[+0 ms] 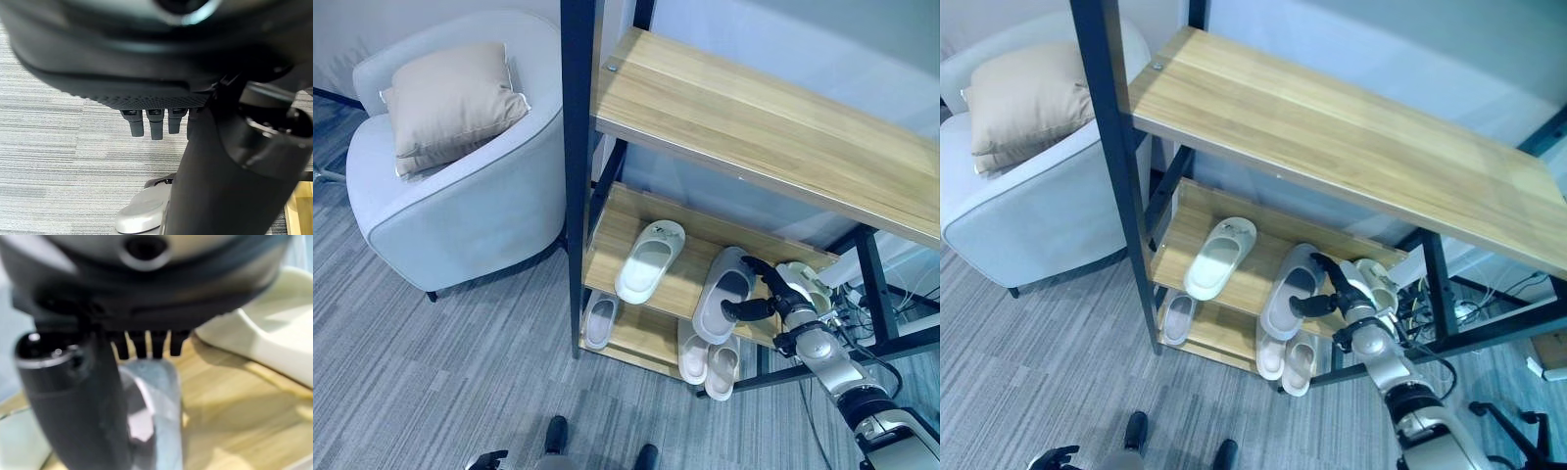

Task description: Arrange the slippers neatly on the shoe rack.

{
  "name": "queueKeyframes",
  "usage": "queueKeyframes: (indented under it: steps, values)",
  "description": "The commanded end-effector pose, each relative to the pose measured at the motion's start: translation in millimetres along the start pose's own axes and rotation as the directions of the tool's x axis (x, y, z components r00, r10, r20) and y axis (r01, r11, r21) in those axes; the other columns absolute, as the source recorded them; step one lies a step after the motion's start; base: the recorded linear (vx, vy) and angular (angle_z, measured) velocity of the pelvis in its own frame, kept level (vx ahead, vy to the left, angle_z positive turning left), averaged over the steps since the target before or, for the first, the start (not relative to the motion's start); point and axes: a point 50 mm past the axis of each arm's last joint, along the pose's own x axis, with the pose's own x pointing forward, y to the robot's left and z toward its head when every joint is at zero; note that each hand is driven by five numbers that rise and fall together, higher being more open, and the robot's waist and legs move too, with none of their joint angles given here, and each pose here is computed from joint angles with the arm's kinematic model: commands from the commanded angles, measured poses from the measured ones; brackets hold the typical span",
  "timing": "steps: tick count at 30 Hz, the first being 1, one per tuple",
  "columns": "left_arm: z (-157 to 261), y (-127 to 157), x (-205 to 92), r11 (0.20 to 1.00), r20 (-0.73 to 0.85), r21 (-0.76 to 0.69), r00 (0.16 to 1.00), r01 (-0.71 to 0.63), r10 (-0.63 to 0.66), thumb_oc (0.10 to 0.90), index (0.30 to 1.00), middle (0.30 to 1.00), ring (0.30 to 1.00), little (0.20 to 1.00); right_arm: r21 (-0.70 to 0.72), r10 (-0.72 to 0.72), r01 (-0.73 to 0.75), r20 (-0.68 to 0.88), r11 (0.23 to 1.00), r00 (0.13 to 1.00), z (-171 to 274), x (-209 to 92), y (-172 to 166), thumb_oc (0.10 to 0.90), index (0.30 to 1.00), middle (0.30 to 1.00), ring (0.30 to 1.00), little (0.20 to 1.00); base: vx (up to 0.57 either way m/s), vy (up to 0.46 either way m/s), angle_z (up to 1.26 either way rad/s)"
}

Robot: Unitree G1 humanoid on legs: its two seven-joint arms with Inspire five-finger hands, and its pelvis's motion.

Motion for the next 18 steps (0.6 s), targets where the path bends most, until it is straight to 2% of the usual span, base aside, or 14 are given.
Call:
queueKeyframes:
  steps: [1,8,9,18]
  values:
    - [1.2,-3.7,0.3,0.996,-0.01,0.085,1.0,0.008,-0.007,0.8,0.9,0.9,0.9,0.9,0.001,-0.15,0.15,-0.026,0.989,0.988,8.8,14.9,-27.7,0.8,0.9,0.9,0.9,0.9,0.0,0.0,0.0]
    - [-0.4,-8.0,-0.1,0.996,-0.015,0.091,1.0,0.015,-0.013,0.8,0.9,0.9,0.9,0.9,0.08,-0.235,0.237,-0.032,0.968,0.972,12.8,17.4,-42.0,0.8,0.9,0.9,0.9,0.9,0.0,-0.001,0.0]
    - [-0.5,-11.1,-0.4,0.995,-0.012,0.096,1.0,0.02,-0.019,0.8,0.9,0.9,0.9,0.9,0.086,-0.26,0.26,-0.015,0.962,0.966,19.4,20.5,-47.8,0.4,0.3,0.3,0.3,0.3,0.0,0.0,0.0]
    - [3.7,-20.0,-0.4,0.993,0.001,0.113,0.999,0.045,-0.046,0.8,0.9,0.9,0.9,0.9,0.025,-0.216,0.216,0.006,0.976,0.976,26.9,25.4,-44.0,0.4,0.3,0.3,0.3,0.3,0.0,0.0,0.0]
